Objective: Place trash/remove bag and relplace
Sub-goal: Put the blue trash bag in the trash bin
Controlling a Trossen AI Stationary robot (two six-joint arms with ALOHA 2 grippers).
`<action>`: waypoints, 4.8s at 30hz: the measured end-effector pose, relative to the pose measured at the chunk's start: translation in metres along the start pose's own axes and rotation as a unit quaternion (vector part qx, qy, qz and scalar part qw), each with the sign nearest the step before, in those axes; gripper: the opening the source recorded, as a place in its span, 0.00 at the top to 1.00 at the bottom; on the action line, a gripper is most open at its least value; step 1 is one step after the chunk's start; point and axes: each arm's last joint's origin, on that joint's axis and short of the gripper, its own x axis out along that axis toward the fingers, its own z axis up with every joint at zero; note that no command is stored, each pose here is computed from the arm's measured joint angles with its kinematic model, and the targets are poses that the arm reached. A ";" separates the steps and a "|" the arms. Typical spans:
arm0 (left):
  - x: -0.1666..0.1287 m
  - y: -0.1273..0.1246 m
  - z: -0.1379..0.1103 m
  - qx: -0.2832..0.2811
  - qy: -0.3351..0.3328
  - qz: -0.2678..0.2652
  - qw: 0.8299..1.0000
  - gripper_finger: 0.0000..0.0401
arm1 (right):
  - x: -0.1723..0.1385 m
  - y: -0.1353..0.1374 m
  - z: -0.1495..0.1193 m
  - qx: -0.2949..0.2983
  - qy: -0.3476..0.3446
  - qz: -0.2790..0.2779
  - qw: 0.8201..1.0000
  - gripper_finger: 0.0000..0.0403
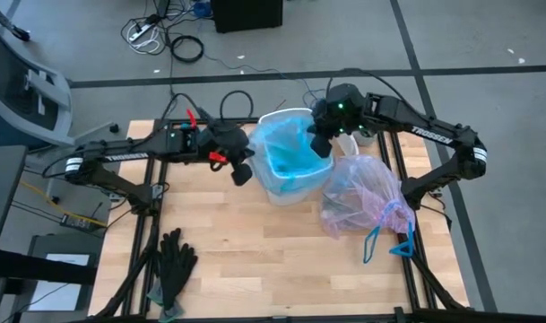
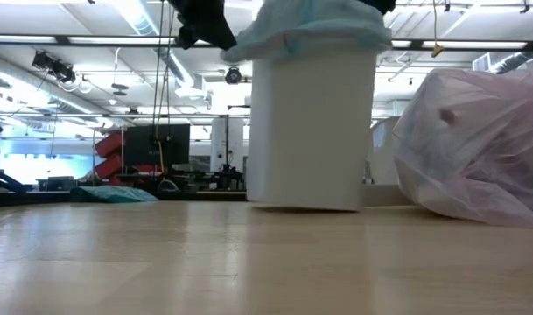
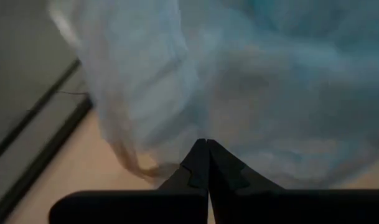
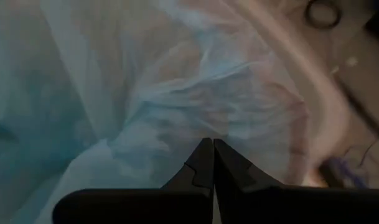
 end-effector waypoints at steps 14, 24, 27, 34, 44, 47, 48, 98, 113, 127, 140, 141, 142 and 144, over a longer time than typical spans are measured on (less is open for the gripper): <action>0.003 0.030 0.017 0.023 -0.067 0.090 0.993 0.99 | -0.003 -0.027 0.015 -0.004 -0.081 -0.049 0.996 1.00; 0.005 0.055 0.021 0.032 -0.074 0.131 0.988 0.99 | -0.009 -0.041 0.013 0.028 -0.078 -0.054 0.995 1.00; 0.006 0.061 0.022 0.053 -0.072 0.143 0.986 0.99 | -0.008 -0.039 0.012 0.034 -0.076 -0.021 0.996 1.00; 0.022 0.075 0.022 0.066 -0.058 0.105 0.991 0.99 | -0.011 -0.037 0.012 0.067 -0.076 0.009 0.995 1.00; 0.061 0.085 0.009 0.055 0.005 -0.018 0.998 0.99 | -0.019 -0.037 0.009 0.090 -0.073 0.015 0.993 1.00; 0.065 0.086 0.006 0.050 0.018 -0.051 0.997 0.99 | -0.021 -0.036 0.005 0.102 -0.055 0.019 0.993 1.00; 0.065 0.086 0.005 0.049 0.024 -0.052 0.997 0.99 | -0.023 -0.036 0.004 0.106 -0.051 0.019 0.993 1.00; 0.051 0.087 0.023 -0.030 -0.014 -0.046 0.998 0.99 | -0.020 -0.058 -0.002 -0.007 -0.040 0.094 0.995 0.98; 0.051 0.087 0.021 -0.031 -0.003 -0.046 0.998 0.99 | -0.002 -0.072 -0.012 0.075 0.034 0.029 0.996 1.00; 0.051 0.086 0.014 -0.032 0.036 -0.047 0.998 0.99 | -0.012 -0.082 -0.001 0.088 -0.041 0.013 0.995 0.98; 0.051 0.086 0.014 -0.031 0.035 -0.047 0.998 0.99 | -0.020 -0.119 0.002 0.138 -0.102 0.150 0.974 0.70; 0.051 0.086 0.014 -0.031 0.035 -0.047 0.998 0.99 | -0.023 -0.120 0.004 0.138 -0.110 0.154 0.972 0.67; 0.051 0.086 0.014 -0.030 0.035 -0.047 0.998 0.99 | -0.024 -0.122 0.007 0.138 -0.116 0.154 0.971 0.65; 0.051 0.086 0.014 -0.030 0.035 -0.047 0.998 0.99 | -0.023 -0.124 0.010 0.148 -0.109 0.163 0.969 0.61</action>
